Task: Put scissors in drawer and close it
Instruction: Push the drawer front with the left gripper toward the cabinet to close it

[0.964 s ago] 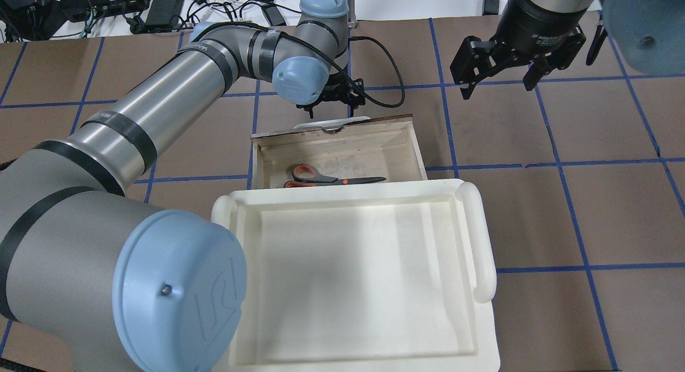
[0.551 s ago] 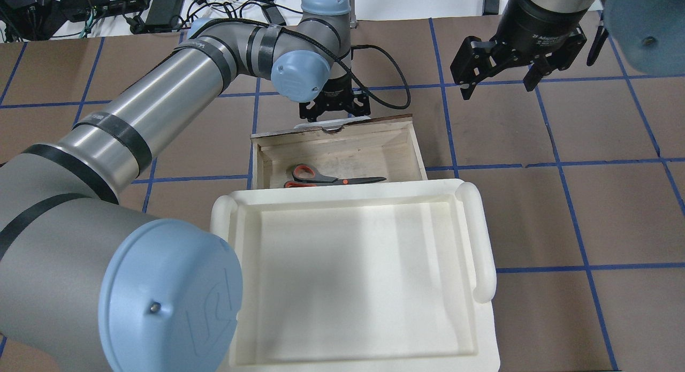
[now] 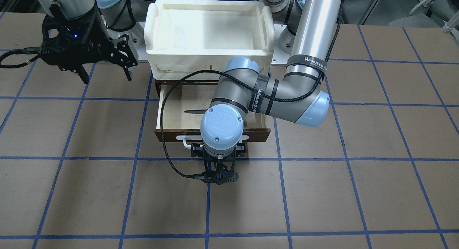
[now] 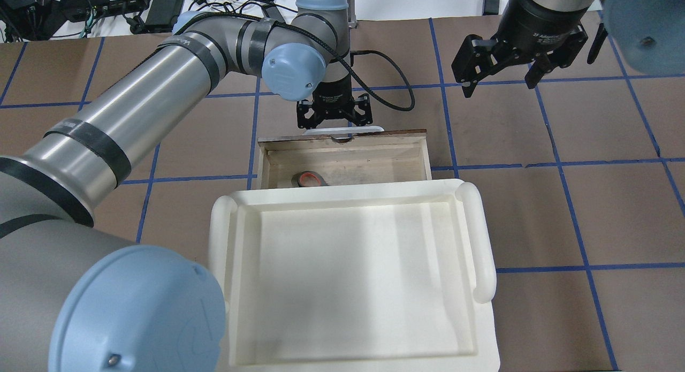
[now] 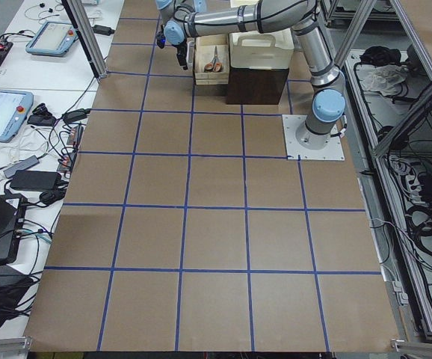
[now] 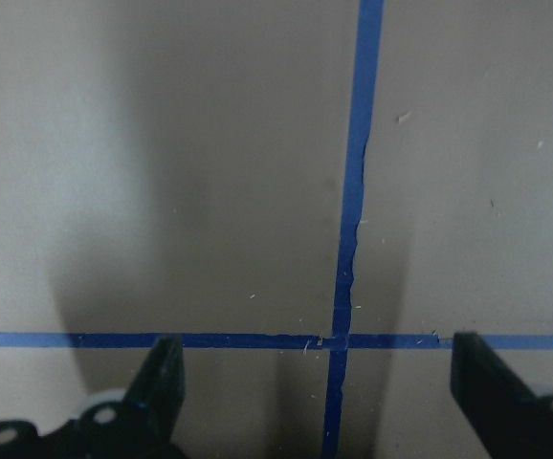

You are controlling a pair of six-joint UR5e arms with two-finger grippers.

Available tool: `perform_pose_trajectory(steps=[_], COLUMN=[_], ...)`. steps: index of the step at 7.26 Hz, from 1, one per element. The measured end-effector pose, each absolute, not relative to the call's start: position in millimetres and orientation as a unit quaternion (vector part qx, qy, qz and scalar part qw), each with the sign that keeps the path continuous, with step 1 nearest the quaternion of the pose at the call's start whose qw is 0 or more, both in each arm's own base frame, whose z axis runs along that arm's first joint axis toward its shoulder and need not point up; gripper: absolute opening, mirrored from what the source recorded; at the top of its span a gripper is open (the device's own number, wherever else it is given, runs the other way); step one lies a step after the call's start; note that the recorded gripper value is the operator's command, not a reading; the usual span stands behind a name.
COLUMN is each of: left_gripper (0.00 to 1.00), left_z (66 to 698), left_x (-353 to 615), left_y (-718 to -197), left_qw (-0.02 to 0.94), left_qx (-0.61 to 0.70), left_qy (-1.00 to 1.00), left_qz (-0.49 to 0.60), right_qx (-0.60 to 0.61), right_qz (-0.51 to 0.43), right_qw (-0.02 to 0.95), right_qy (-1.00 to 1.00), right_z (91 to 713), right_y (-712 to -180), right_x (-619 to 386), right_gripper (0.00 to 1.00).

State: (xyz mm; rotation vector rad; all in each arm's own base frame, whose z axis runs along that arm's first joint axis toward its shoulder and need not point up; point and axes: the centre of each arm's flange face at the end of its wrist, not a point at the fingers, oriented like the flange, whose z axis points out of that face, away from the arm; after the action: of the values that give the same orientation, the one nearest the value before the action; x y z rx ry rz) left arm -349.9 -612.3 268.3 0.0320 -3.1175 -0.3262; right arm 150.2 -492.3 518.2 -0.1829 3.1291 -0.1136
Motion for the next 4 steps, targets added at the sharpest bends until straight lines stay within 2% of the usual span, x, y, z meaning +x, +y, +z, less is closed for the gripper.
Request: perform_pose_trajectory(steps=[4], left_gripper=[1.00], left_z=[281], left_x=[-355], left_y=[-553], left_qw=[-0.008], left_qx=[-0.008], left_qy=[-0.991], left_qz=[-0.132], right_qx=[-0.058], right_qz=[-0.037], right_qw=[0.002], right_qy=[0.998], right_z=[518], right_y=[-493], right_x=[150], right_gripper=[1.00])
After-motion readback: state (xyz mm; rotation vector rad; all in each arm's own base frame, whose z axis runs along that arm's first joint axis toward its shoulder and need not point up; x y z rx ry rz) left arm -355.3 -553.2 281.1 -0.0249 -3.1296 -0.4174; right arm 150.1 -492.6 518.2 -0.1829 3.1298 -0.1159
